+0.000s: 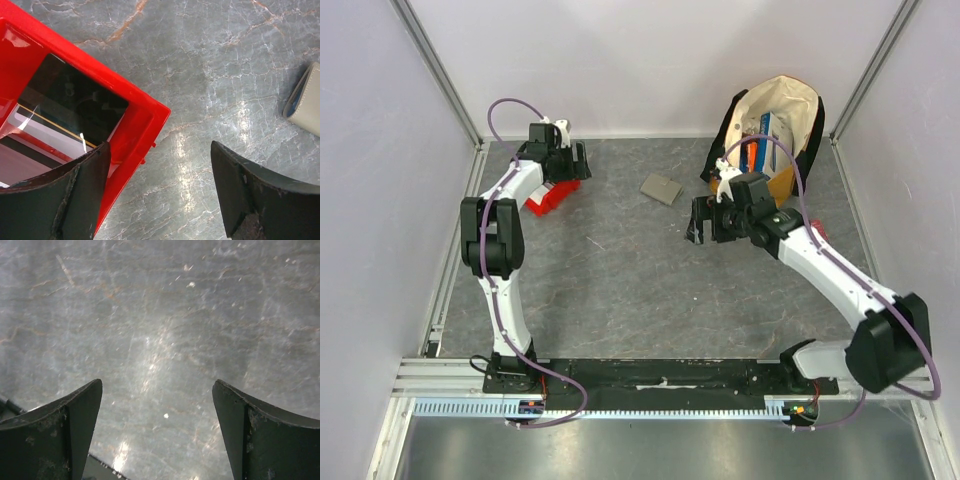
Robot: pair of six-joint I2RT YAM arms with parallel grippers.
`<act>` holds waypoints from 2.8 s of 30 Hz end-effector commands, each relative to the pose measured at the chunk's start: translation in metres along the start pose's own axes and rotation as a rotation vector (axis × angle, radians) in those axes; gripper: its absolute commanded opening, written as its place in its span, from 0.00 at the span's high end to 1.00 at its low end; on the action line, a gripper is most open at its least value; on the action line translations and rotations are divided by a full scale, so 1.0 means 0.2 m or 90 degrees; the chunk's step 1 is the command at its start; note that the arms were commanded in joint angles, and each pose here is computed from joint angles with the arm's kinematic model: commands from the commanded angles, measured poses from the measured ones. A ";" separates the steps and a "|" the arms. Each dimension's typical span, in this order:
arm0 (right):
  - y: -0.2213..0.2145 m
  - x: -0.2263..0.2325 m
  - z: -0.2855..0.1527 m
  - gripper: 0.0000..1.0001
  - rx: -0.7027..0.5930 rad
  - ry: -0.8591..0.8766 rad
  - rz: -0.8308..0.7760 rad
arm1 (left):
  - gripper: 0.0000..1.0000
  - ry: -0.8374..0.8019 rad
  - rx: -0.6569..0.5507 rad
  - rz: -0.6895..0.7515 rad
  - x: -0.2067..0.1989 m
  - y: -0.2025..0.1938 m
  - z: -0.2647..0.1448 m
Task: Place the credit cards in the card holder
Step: Move the storage box to the center of the board.
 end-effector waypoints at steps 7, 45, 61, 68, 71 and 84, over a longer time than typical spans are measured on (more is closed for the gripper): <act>0.32 -0.01 0.27 0.02 -0.083 -0.101 -0.062 | 0.19 -0.118 -0.010 -0.013 -0.10 -0.03 -0.07; -0.01 -0.21 1.02 0.09 0.068 -0.314 -0.281 | 0.30 -0.260 0.009 -0.185 -0.29 -0.12 -0.12; -0.67 -0.15 0.51 0.09 0.108 -0.180 -0.062 | 0.32 -0.321 0.050 -0.232 -0.70 -0.18 -0.15; -0.77 -0.13 0.37 0.08 0.096 -0.143 -0.002 | 0.32 -0.369 0.052 -0.270 -0.97 -0.14 -0.14; -0.80 -0.14 0.32 0.08 0.098 -0.125 0.013 | 0.32 -0.374 0.055 -0.286 -1.08 -0.15 -0.12; -0.78 -0.11 0.13 0.06 0.038 -0.074 0.064 | 0.32 -0.432 0.049 -0.341 -1.39 -0.15 -0.08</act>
Point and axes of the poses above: each gripper's point midway between its finger pads, its own z axis out along the fingers, its own x axis along the line the jaws close on, y = z × x, the point moved 8 cm from there along -z, back along the fingers, and after that the axes turned 11 degrees about z, right-handed, at the moved point
